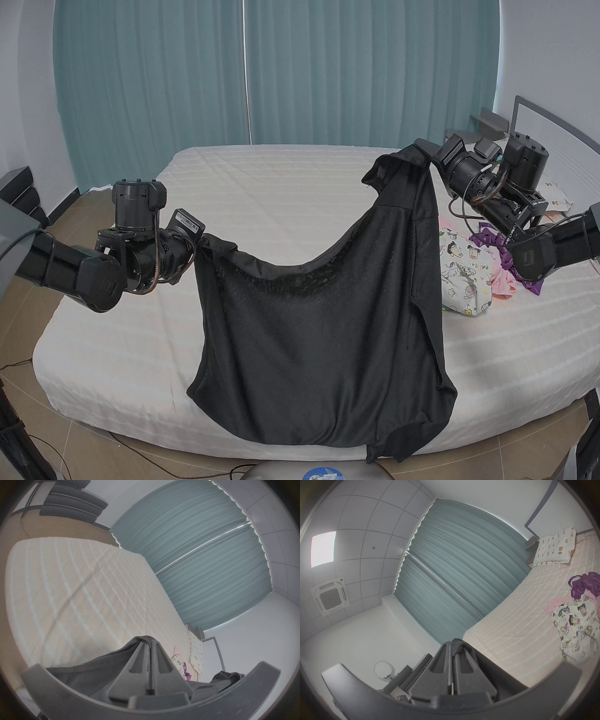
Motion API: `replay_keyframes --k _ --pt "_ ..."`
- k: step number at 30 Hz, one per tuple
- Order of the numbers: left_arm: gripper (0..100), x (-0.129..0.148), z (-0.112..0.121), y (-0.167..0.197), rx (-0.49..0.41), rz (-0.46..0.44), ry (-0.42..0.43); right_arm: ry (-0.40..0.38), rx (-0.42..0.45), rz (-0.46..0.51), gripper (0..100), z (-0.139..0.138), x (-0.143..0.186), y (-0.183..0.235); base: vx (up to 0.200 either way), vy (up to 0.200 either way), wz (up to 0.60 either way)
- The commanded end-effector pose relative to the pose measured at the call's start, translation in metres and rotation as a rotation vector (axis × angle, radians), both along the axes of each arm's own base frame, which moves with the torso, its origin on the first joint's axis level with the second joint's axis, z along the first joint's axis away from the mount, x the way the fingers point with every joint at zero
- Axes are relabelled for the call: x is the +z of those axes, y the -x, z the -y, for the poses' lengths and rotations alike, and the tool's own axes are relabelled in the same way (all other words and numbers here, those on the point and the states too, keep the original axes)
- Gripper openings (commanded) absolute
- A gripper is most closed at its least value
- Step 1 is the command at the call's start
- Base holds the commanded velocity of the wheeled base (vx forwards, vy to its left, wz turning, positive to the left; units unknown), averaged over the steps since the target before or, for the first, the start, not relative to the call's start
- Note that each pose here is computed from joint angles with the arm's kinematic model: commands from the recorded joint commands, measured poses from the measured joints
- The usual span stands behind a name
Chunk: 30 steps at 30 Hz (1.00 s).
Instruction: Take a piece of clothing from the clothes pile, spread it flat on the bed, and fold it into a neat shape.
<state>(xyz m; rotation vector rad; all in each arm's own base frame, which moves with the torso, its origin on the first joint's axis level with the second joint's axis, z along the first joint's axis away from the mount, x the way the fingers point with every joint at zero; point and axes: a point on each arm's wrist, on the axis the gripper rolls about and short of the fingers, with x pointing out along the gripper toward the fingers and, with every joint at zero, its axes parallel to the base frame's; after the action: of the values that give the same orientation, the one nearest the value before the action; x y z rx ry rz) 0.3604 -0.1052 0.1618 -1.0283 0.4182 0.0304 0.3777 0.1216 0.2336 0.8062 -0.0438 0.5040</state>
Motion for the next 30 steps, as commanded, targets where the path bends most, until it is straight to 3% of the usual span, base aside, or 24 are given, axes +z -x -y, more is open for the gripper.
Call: replay_keyframes --k 1,14,15,17,18,25,28,30 --pt "0 -0.026 0.0 -0.024 0.03 -0.053 0.015 0.027 -0.011 -0.052 0 -0.005 -0.028 -0.02 0.0 0.0 0.0" --pt "0 -0.082 0.008 -0.062 0.04 -0.14 -0.01 0.045 -0.092 -0.147 0 -0.01 -0.091 -0.08 0.0 0.0 0.0" --pt "100 -0.087 0.008 -0.066 0.043 -0.147 -0.012 0.05 -0.101 -0.163 0 -0.01 -0.096 -0.084 0.0 0.0 0.0" --pt "100 -0.1 0.007 -0.076 0.051 -0.171 -0.019 0.055 -0.124 -0.193 0 -0.011 -0.109 -0.094 0.0 0.0 0.0" --pt "100 -0.105 0.007 -0.08 0.053 -0.183 -0.021 0.059 -0.132 -0.208 100 -0.012 -0.118 -0.098 0.0 0.0 0.0" --pt "100 -0.127 0.001 -0.102 0.085 -0.254 -0.043 0.177 -0.23 -0.421 100 -0.009 -0.195 -0.116 0.0 0.0 0.0" --pt "100 -0.127 0.001 -0.102 0.085 -0.257 -0.043 0.217 -0.266 -0.448 100 -0.002 -0.204 -0.117 0.0 0.0 0.0" --pt "100 -0.125 -0.001 -0.099 0.088 -0.263 -0.046 0.26 -0.305 -0.518 100 0.01 -0.211 -0.116 0.0 0.0 0.0"
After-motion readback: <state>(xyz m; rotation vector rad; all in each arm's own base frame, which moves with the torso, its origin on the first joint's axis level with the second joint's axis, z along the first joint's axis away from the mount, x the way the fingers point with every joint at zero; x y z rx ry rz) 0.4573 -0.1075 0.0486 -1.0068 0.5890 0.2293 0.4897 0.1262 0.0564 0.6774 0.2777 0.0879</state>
